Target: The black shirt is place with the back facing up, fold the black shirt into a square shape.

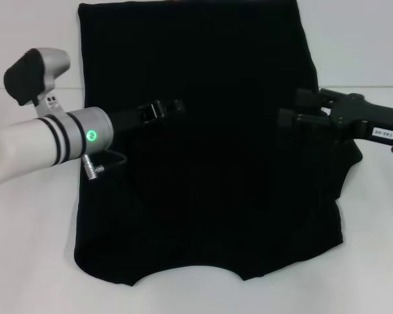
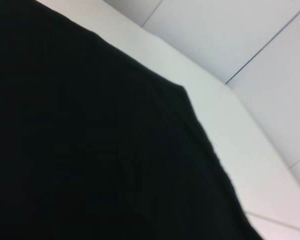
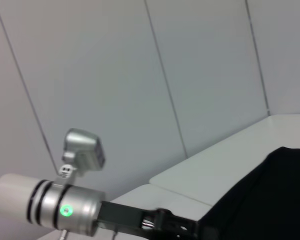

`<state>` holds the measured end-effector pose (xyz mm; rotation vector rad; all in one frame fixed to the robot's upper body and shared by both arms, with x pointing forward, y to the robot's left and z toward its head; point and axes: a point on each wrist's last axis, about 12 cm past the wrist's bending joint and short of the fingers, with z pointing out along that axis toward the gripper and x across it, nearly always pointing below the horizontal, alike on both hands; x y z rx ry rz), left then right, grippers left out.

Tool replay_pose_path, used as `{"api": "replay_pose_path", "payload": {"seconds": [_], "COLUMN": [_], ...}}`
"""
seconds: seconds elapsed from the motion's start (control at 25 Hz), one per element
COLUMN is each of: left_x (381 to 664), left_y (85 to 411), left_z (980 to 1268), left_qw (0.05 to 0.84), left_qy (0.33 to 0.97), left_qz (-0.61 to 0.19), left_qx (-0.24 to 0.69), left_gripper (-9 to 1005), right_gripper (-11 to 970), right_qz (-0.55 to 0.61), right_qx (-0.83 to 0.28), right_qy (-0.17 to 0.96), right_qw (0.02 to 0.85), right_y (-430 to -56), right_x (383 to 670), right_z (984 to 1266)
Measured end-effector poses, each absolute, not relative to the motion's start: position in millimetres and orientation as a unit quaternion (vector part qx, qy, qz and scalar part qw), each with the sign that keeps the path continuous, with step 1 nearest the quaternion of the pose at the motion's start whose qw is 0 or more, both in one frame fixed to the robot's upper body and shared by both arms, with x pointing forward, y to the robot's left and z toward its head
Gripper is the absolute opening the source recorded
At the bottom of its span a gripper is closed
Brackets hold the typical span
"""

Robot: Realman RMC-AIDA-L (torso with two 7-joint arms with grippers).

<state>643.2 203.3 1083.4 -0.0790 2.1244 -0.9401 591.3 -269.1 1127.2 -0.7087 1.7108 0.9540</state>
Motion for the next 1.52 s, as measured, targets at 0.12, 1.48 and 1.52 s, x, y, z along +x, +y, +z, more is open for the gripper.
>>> {"api": "replay_pose_path", "payload": {"seconds": [0.12, 1.48, 1.52], "left_x": [637.4, 619.8, 620.5], "left_y": [211.0, 188.3, 182.2], "left_z": [1086.3, 1073.2, 1075.9], "left_qw": [0.394, 0.348, 0.345], "left_qy": [0.828, 0.858, 0.854], "left_qz": [-0.398, -0.365, -0.378], "left_qx": [-0.027, 0.096, 0.098], "left_gripper": [386, 636, 636], "right_gripper": [724, 706, 705], "right_qz": [0.386, 0.385, 0.385], "right_qx": [-0.278, -0.223, -0.224], "right_qy": [0.72, 0.763, 0.762], "right_qw": [0.506, 0.47, 0.47], "right_y": [-278.7, -309.3, -309.4], "right_x": [594.4, 609.4, 609.4], "right_z": [1129.2, 1149.6, 1149.6]}}
